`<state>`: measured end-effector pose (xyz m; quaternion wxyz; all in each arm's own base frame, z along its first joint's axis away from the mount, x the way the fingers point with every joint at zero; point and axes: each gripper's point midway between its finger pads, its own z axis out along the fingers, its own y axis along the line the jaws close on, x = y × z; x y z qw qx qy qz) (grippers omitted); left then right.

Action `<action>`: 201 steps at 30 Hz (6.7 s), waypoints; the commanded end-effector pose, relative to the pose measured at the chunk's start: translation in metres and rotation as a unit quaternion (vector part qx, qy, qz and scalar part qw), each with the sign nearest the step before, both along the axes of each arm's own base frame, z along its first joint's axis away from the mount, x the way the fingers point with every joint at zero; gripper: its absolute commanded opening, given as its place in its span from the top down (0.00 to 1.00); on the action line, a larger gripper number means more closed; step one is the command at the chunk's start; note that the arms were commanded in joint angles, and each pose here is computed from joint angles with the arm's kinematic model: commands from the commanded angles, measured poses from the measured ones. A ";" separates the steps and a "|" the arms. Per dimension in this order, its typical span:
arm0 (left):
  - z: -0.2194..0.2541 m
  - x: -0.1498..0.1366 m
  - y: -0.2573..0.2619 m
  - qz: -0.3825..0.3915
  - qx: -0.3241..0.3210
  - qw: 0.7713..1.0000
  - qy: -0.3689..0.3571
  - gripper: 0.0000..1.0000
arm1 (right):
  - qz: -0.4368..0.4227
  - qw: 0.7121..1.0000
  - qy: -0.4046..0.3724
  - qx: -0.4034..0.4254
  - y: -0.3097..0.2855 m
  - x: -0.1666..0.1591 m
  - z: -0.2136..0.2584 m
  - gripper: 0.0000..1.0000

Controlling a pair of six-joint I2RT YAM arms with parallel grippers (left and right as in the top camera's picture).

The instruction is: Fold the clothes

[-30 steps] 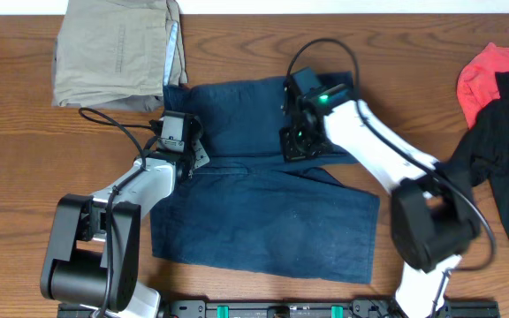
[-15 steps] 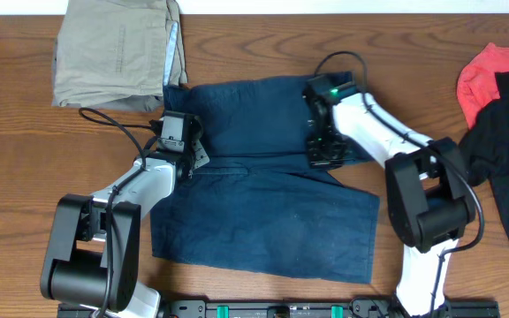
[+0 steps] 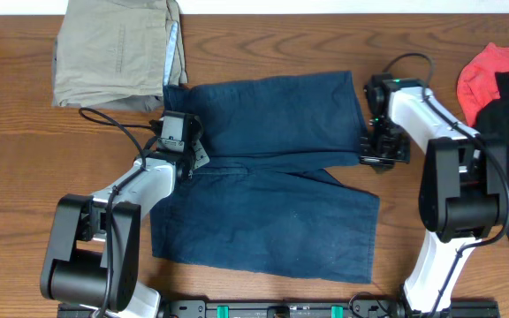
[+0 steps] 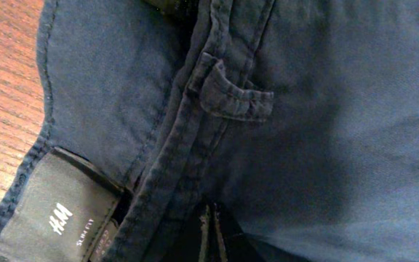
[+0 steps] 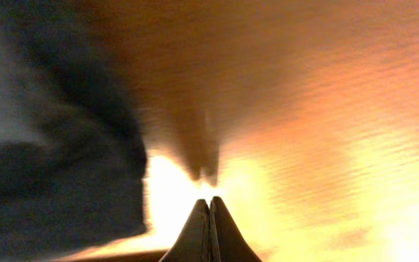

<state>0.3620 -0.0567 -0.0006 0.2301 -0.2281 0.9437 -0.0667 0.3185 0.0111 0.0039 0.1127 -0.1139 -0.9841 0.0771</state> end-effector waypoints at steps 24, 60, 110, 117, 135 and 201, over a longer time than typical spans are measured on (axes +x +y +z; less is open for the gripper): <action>-0.010 -0.010 0.008 0.010 0.014 1.000 0.016 0.94 | 0.177 0.945 -0.190 0.200 0.170 0.043 0.062 0.99; 0.008 -0.028 0.012 0.010 0.018 0.999 0.034 0.94 | 0.034 0.990 0.053 -0.127 -0.002 -0.020 -0.025 0.99; 0.048 0.048 -0.191 -0.252 -0.274 0.908 -0.192 0.94 | 0.149 0.863 -0.264 0.405 0.251 0.112 0.019 0.99; 0.021 0.047 -0.187 -0.240 -0.264 0.919 -0.168 0.94 | 0.120 0.876 -0.262 0.387 0.226 0.119 0.014 0.99; -0.042 0.041 -0.117 -0.117 -0.127 0.982 -0.080 0.94 | 0.094 0.971 -0.201 0.094 0.099 0.100 -0.033 0.99; -0.010 0.090 -0.053 -0.119 -0.011 0.975 -0.186 0.94 | 0.121 0.910 -0.321 0.231 0.127 0.183 0.012 0.96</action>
